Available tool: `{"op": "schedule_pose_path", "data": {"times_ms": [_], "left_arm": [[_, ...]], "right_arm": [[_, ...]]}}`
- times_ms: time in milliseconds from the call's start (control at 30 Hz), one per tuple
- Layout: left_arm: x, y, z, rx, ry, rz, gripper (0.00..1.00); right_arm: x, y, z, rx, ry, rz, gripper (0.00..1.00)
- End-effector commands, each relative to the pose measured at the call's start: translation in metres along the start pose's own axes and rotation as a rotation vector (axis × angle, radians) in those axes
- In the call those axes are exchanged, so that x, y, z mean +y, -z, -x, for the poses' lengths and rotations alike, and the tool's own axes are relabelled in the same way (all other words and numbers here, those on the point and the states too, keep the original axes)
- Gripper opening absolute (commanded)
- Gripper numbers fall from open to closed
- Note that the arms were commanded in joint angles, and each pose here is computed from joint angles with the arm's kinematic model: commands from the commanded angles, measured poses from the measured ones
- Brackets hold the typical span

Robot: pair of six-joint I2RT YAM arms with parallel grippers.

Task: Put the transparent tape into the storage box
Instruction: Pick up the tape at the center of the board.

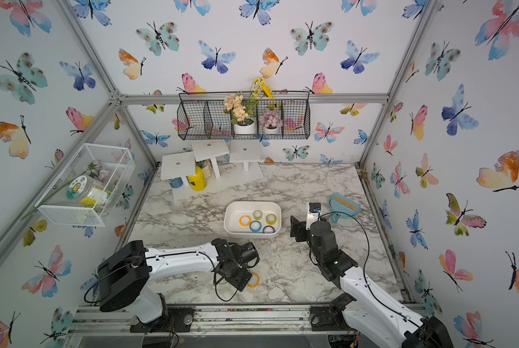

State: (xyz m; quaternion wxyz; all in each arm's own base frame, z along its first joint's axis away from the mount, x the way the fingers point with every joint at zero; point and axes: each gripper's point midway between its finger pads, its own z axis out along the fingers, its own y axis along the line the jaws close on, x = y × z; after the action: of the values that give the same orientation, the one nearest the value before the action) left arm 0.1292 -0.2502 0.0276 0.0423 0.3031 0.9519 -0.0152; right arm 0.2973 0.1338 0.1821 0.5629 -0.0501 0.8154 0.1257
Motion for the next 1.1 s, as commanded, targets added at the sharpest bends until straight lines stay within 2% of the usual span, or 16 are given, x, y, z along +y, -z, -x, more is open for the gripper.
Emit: {"op": "schedule_pose_path", "data": {"times_ms": [0,233,633,1067], "left_arm": [[0.008,0.002,-0.010,0.016,-0.002,0.022,0.90],[0.005,-0.009,-0.014,0.038,-0.014,0.011,0.89],[-0.004,-0.014,0.012,0.012,-0.043,-0.016,0.83],[-0.001,-0.022,0.011,0.044,-0.046,-0.039,0.69]], "right_arm": [[-0.004,0.000,0.006,-0.023,-0.012,-0.024,0.84],[-0.005,0.000,0.005,-0.023,-0.012,-0.025,0.84],[-0.005,0.001,0.005,-0.025,-0.012,-0.025,0.84],[-0.005,0.002,0.007,-0.030,-0.014,-0.025,0.85]]}}
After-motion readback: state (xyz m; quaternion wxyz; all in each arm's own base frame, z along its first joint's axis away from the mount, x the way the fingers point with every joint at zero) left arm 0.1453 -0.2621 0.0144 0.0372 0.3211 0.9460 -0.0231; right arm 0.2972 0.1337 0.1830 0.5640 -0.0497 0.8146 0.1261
